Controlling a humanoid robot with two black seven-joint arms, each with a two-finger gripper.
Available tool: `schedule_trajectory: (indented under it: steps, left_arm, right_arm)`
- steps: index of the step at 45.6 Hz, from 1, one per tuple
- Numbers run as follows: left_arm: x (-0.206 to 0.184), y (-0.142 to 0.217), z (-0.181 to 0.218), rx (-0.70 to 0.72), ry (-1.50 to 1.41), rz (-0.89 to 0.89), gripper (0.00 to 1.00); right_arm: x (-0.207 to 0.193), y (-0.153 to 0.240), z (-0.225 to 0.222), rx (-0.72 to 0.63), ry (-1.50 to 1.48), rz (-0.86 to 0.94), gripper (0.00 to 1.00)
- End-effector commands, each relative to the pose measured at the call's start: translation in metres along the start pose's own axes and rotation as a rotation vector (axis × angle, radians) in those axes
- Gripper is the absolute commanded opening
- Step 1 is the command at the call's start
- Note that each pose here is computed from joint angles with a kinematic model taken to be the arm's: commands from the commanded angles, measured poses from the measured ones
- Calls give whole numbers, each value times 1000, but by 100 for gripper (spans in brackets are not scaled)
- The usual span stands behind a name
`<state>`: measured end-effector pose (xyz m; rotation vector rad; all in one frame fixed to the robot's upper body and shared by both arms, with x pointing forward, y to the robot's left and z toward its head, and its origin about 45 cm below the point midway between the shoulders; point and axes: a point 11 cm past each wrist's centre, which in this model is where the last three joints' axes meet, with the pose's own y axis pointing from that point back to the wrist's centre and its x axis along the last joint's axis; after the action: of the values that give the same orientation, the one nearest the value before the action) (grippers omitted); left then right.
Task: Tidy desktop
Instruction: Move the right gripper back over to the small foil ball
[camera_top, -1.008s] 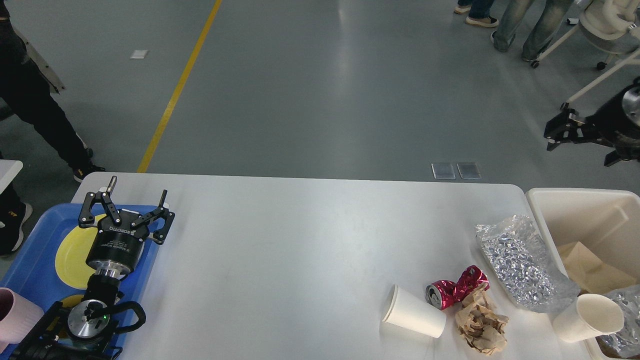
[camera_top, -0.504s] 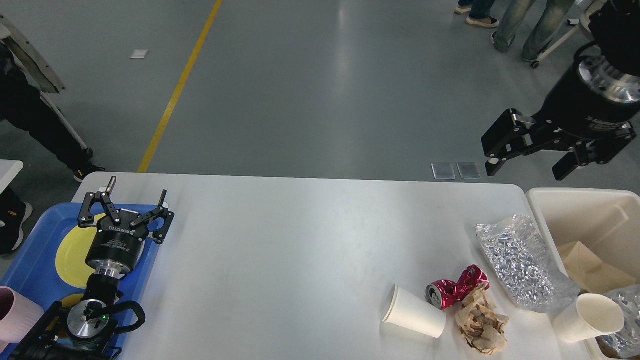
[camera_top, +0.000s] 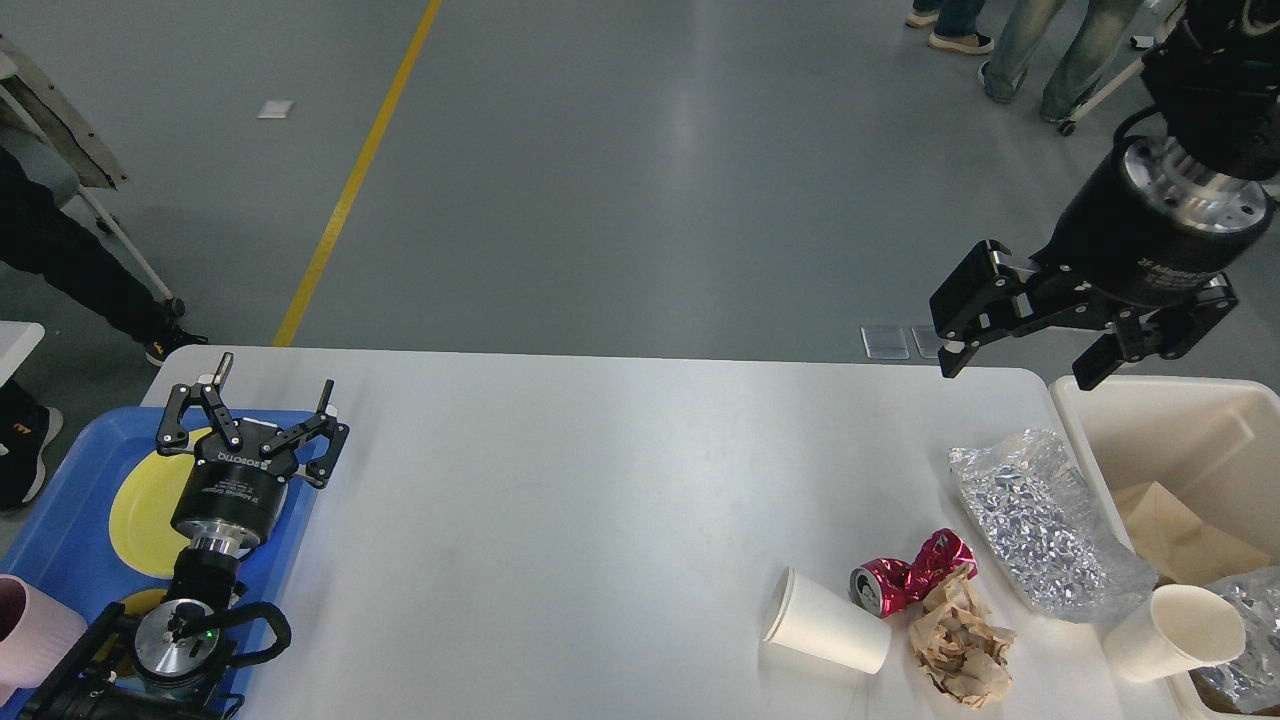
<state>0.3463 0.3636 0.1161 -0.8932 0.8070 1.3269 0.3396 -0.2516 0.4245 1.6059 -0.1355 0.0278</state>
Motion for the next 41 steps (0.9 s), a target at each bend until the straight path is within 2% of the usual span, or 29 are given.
schedule_trajectory:
  steps: [1,9,15,23,30,41]
  left_arm:
    - [0,0,-1,2,0,0,97]
    - [0,0,-1,1,1,-2,97]
    - [0,0,0,1,0,0,97]
    - [0,0,-1,2,0,0,97]
    - [0,0,-1,1,1,0,97]
    - [0,0,-1,2,0,0,97]
  right_arm:
    - [1,-1,0,-6,-14,10,100]
    - [-6,-8,6,29,-57,-22,100]
    - [-5,-23,19,8,-80,-31,100]
    - [3,-95,59,1,-184,34,100]
    - [0,-171,99,-112,-180,111,100]
    - [-5,-254,154,-228,-113,182,99]
